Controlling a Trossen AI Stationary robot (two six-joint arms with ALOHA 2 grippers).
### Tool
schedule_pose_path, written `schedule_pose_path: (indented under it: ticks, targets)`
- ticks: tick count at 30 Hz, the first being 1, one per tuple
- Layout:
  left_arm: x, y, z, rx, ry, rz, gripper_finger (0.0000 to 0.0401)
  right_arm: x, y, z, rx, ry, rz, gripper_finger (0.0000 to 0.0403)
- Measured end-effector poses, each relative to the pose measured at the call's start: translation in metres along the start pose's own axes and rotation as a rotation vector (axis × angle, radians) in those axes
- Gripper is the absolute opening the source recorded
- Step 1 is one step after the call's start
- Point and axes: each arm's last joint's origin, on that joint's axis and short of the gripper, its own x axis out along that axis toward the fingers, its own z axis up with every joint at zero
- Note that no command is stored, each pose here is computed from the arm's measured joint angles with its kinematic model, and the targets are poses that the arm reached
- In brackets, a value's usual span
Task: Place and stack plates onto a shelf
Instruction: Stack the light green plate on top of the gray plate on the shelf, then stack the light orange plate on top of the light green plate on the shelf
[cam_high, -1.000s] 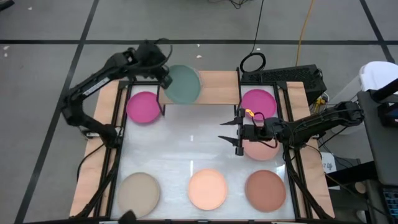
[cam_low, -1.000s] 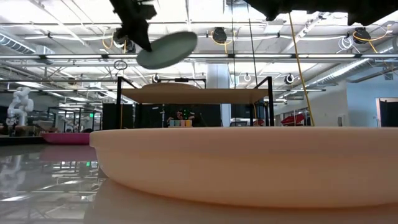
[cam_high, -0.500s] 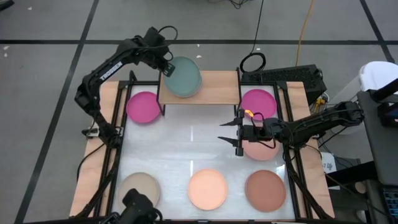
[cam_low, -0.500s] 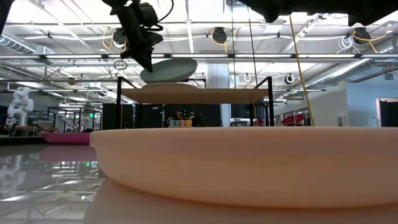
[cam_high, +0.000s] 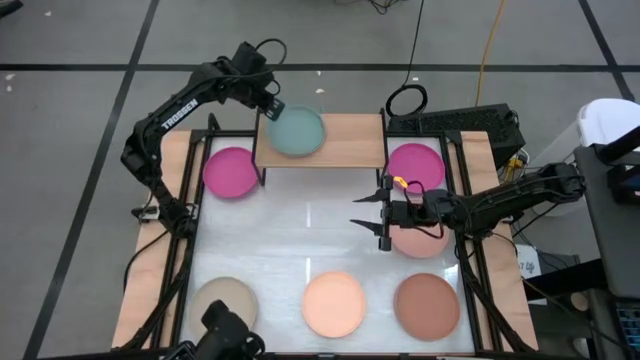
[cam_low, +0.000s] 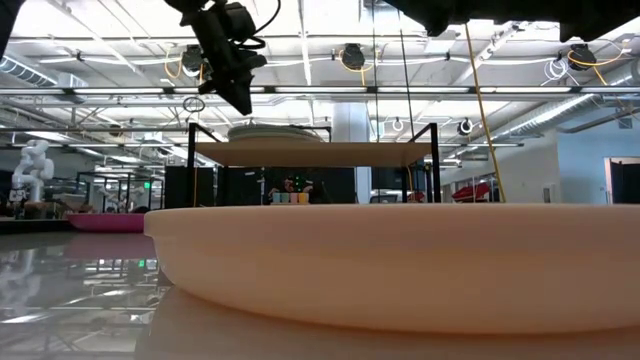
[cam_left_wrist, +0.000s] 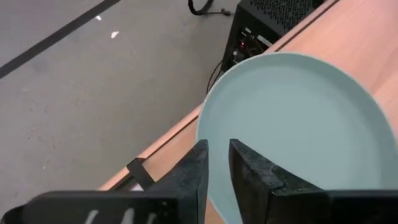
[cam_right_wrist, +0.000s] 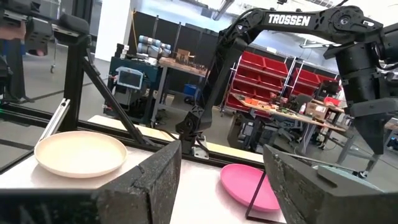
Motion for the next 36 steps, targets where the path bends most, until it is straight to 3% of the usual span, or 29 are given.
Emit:
schedule_pose_path:
  ticks: [9, 18, 22, 25, 31, 36]
  targets:
    - [-0.006, -0.004, 0.000, 0.015, -0.018, -0.012, 0.0149, 0.000, 0.000, -0.001, -0.002, 0.009, 0.002, 0.0208]
    - [-0.123, -0.026, -0.020, 0.120, -0.358, -0.114, 0.0156, 0.000, -0.001, -0.005, 0.025, 0.051, 0.001, 0.0208]
    - [-0.170, -0.045, -0.052, 0.162, -0.540, -0.212, 0.0156, 0.000, -0.001, -0.005, 0.054, 0.051, 0.000, 0.0208]
    - [-0.185, -0.060, -0.085, 0.182, -0.646, -0.331, 0.0156, 0.000, -0.001, -0.005, 0.100, 0.054, 0.000, 0.0208]
    - [-0.177, -0.074, -0.150, 0.166, -0.801, -0.507, 0.0156, -0.001, 0.000, -0.006, 0.149, 0.080, 0.010, 0.0208]
    - [-0.151, -0.080, -0.189, 0.157, -0.859, -0.602, 0.0157, 0.007, -0.006, 0.019, 0.136, 0.243, 0.040, 0.0208]
